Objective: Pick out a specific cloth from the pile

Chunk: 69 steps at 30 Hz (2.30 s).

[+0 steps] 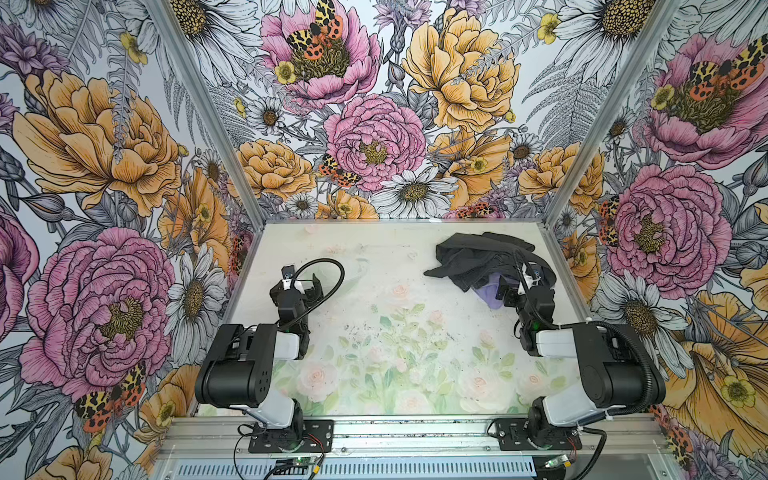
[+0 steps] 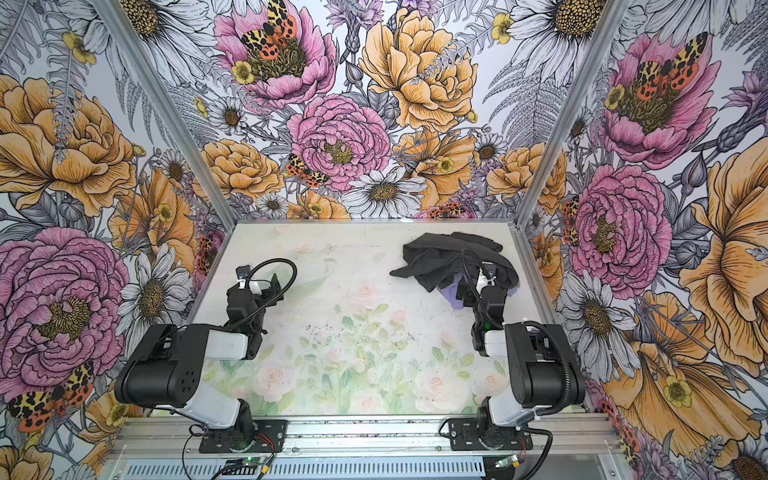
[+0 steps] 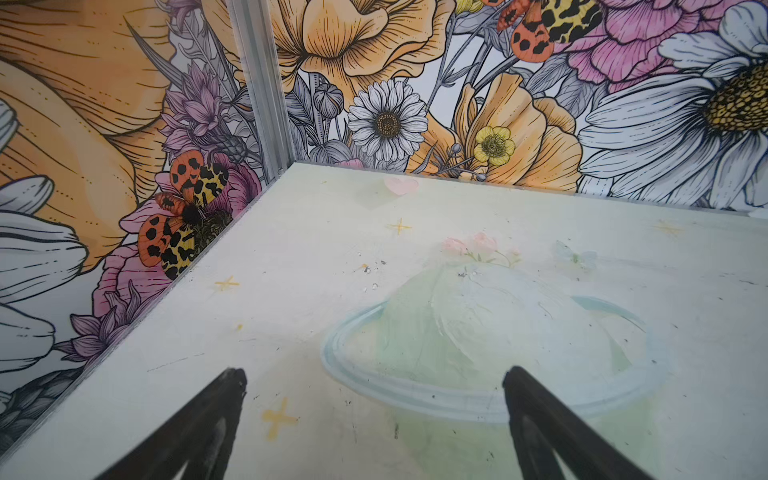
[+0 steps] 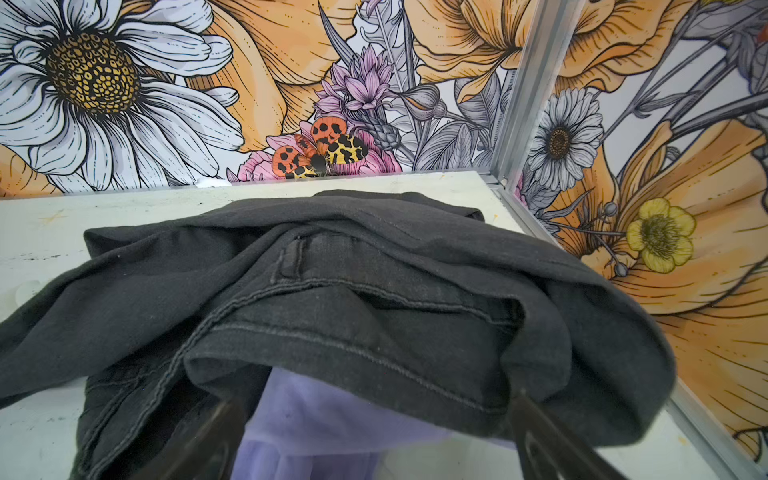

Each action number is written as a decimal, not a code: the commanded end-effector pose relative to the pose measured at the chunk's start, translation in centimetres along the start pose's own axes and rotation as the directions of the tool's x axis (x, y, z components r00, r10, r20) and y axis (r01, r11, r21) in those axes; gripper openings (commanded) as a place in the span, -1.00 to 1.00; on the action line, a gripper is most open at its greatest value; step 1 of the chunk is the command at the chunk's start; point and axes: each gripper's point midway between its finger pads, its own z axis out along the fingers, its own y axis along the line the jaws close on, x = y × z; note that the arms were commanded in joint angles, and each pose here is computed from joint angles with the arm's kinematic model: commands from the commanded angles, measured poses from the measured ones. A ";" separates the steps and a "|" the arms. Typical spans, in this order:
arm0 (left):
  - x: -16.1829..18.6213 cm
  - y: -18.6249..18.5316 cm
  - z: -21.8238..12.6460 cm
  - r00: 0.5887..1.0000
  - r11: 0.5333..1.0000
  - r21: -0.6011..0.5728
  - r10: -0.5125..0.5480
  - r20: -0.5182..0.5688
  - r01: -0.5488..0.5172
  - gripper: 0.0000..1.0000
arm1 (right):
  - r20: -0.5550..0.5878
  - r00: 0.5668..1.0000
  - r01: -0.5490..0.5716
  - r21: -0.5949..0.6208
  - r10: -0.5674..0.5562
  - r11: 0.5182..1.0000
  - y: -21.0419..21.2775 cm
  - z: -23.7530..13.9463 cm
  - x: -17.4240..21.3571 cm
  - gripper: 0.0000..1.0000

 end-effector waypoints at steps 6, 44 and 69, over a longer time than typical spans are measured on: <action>-1.0 -0.3 0.2 1.000 1.000 0.020 -0.011 0.025 0.010 0.97 | 0.028 1.000 -0.002 0.005 0.002 1.000 0.0 0.1 -0.8 0.99; -3.3 0.6 -3.1 0.990 0.999 -0.007 -0.037 0.136 0.038 0.97 | -0.013 0.997 0.078 -0.039 -0.079 0.996 2.0 -3.3 -3.6 0.99; -13.1 -13.3 -21.9 0.977 0.759 0.623 -0.080 -0.196 0.187 0.97 | -0.222 0.727 -0.669 -0.017 0.650 0.743 4.1 -9.5 -2.6 0.73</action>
